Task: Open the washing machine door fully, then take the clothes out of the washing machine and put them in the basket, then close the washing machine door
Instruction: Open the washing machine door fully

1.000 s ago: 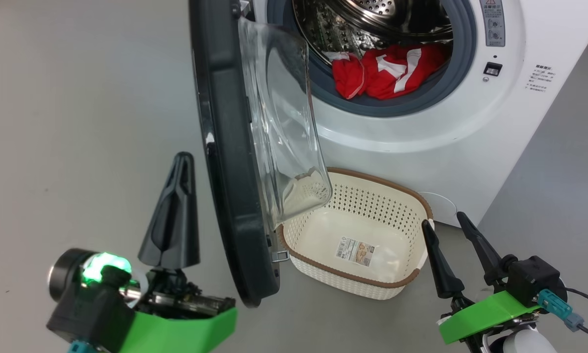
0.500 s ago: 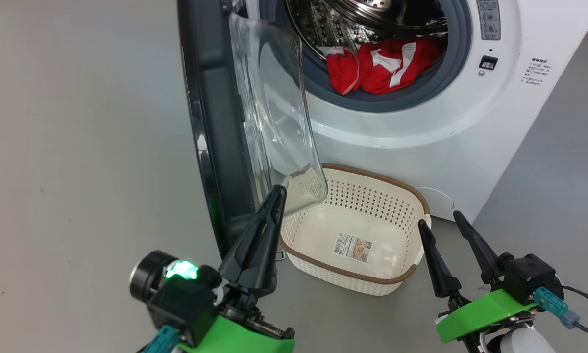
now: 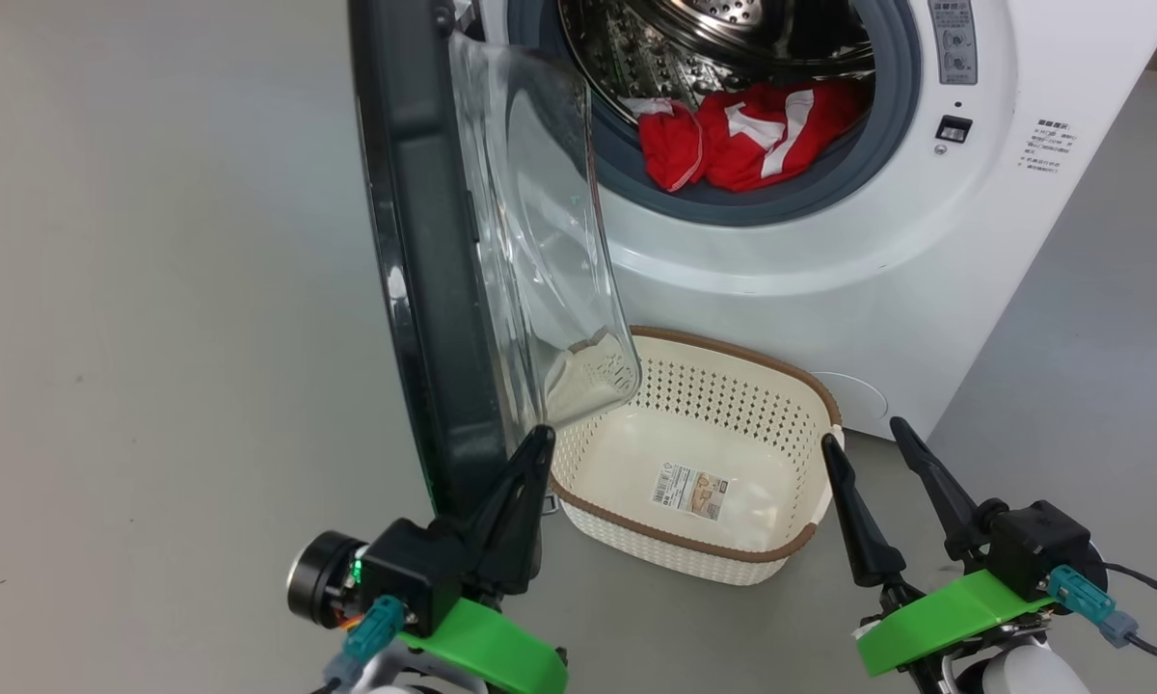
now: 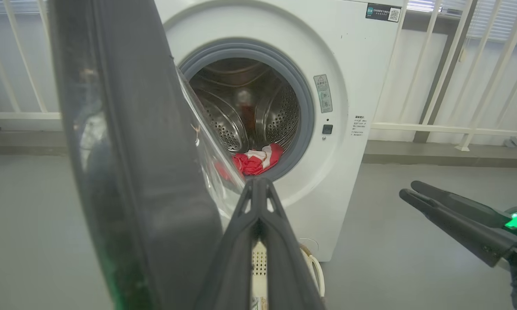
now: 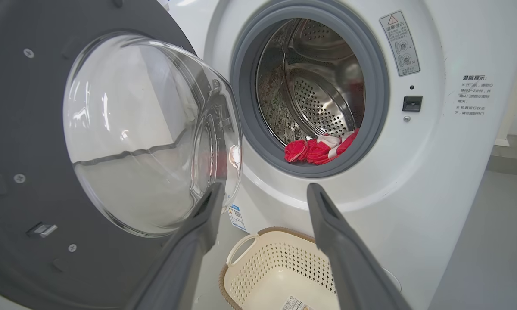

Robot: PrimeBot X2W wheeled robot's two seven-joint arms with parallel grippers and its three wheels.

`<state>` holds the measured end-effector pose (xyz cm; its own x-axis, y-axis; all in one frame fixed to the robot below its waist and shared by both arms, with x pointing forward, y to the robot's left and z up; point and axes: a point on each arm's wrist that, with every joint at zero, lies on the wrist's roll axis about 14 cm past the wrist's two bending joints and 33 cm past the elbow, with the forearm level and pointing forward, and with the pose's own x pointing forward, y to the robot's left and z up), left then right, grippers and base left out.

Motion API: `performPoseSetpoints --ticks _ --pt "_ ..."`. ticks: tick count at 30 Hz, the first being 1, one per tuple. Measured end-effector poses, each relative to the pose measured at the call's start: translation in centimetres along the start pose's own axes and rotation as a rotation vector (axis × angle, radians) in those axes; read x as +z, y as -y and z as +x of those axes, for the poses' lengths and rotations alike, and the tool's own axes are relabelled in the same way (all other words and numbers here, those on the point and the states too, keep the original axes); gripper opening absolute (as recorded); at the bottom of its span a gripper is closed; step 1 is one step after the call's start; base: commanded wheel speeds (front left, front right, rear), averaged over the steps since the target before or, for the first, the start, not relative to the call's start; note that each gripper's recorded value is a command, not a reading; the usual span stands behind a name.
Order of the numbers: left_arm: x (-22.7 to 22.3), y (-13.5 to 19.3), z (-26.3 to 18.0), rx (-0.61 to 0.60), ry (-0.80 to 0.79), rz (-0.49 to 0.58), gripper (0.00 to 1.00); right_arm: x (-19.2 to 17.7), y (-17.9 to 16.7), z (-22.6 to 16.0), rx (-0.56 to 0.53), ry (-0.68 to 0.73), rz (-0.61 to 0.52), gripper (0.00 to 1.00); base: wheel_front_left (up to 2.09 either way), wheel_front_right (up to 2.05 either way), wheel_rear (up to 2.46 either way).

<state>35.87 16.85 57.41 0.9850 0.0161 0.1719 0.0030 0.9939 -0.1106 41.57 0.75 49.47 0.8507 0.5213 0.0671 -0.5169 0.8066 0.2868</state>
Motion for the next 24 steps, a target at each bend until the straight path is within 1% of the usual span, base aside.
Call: performPoseSetpoints --ticks 7,15,24 --pt "-1.3 -0.8 -0.1 0.042 -0.024 0.003 0.0 0.0 -0.2 0.0 0.004 -0.001 0.0 1.0 0.0 0.0 0.0" --pt "-0.9 -2.2 -0.3 0.112 -0.008 0.004 0.0 -0.3 -0.4 0.2 0.013 -0.008 0.009 1.0 0.0 0.0 0.0" --pt "-0.1 -5.5 -1.3 0.234 0.021 0.023 0.0 -0.9 -1.1 0.5 0.035 -0.027 0.016 1.0 0.0 0.0 0.0"
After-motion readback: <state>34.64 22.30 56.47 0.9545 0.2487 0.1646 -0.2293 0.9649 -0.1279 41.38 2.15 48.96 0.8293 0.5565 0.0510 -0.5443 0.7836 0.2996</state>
